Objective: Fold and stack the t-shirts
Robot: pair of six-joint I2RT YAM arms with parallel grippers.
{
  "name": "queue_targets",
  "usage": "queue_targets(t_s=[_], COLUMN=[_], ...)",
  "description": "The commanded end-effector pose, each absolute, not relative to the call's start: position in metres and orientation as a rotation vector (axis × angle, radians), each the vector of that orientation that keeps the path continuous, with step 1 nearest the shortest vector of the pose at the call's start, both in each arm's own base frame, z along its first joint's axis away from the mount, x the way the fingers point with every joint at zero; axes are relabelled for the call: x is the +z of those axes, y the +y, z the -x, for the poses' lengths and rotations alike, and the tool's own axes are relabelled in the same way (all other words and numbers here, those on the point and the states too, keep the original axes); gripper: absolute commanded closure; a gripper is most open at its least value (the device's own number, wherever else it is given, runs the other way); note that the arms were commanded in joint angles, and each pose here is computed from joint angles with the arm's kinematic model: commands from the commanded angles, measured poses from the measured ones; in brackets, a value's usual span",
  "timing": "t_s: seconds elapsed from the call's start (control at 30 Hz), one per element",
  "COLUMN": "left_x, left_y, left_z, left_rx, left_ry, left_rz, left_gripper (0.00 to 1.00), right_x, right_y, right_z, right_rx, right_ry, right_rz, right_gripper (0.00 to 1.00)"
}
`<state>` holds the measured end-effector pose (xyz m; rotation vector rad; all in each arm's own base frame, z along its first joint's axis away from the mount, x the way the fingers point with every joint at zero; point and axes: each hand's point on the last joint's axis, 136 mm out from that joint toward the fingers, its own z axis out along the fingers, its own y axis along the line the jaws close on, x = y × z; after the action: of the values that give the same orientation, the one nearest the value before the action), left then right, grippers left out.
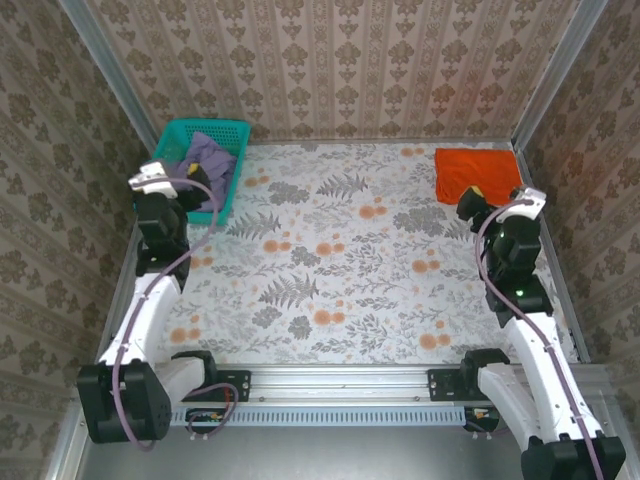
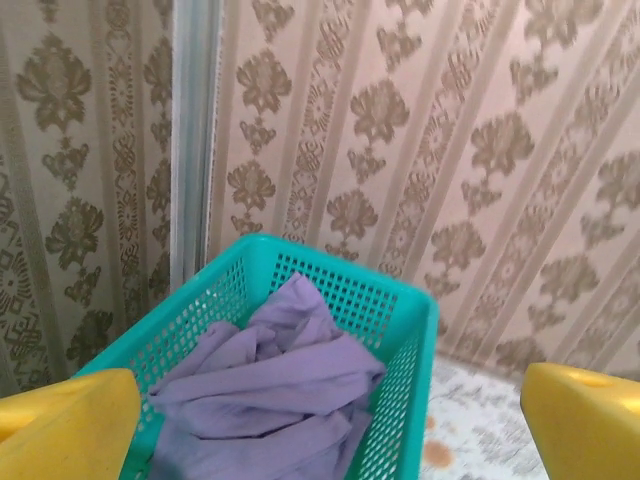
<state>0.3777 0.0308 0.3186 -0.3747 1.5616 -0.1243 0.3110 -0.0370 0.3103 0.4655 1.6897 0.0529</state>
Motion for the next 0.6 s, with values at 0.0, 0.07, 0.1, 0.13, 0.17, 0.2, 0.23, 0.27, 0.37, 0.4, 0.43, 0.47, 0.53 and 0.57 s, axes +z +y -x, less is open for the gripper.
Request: queue_targets(t_s=[0.0, 0.07, 0.1, 0.13, 0.17, 0.2, 0.23, 0.27, 0.37, 0.4, 0.43, 0.47, 0.53, 0.57], left_x=[0.282, 0.280, 0.279, 0.273, 0.265, 0.256, 0.244, 0.232, 0.204, 0.202, 0.192, 0.186, 0.181, 0.176], left_y=[0.058, 0.056, 0.053, 0.053, 0.054, 0.057, 0.060, 0.058, 0.047, 0.045, 0.043, 0.042, 0.038, 0.037], left_z=[-0.370, -0.379, -0.384, -0.390, -0.397, -0.403, -0.409, -0.421, -0.458, -0.466, -0.476, -0.486, -0.507, -0.515], left_rx=[-0.261, -0.245, -0.243, -0.231, -0.215, -0.202, -0.192, -0.206, -0.272, -0.289, -0.297, -0.306, -0.346, -0.359], left_ry=[1.607, 1.665, 1.699, 1.748, 1.803, 1.858, 1.929, 1.997, 2.176, 2.212, 2.265, 2.304, 2.348, 2.377], left_rz=[0.711, 0.667, 0.651, 0.657, 0.679, 0.710, 0.764, 0.794, 0.860, 0.886, 0.925, 0.950, 0.941, 0.945], left_gripper=[0.00, 0.00, 0.00, 0.00, 0.00, 0.00, 0.00, 0.00, 0.00, 0.00, 0.00, 0.00, 0.00, 0.00], right_x=[0.279, 0.282, 0.280, 0.276, 0.268, 0.260, 0.250, 0.241, 0.211, 0.199, 0.189, 0.179, 0.164, 0.158], right_y=[-0.015, -0.004, 0.001, 0.012, 0.026, 0.040, 0.063, 0.080, 0.124, 0.137, 0.152, 0.163, 0.180, 0.186], right_z=[-0.307, -0.309, -0.311, -0.313, -0.315, -0.317, -0.316, -0.314, -0.299, -0.289, -0.281, -0.274, -0.261, -0.257], right_rx=[0.164, 0.245, 0.288, 0.352, 0.421, 0.477, 0.552, 0.582, 0.583, 0.588, 0.594, 0.592, 0.594, 0.592], right_ry=[1.896, 1.897, 1.913, 1.947, 2.000, 2.054, 2.128, 2.189, 2.361, 2.427, 2.480, 2.534, 2.618, 2.649], right_rz=[-0.442, -0.447, -0.456, -0.453, -0.448, -0.439, -0.395, -0.351, -0.217, -0.167, -0.111, -0.067, -0.014, -0.003], right_gripper=[0.00, 0.01, 0.03, 0.07, 0.11, 0.14, 0.19, 0.21, 0.21, 0.20, 0.20, 0.19, 0.19, 0.19])
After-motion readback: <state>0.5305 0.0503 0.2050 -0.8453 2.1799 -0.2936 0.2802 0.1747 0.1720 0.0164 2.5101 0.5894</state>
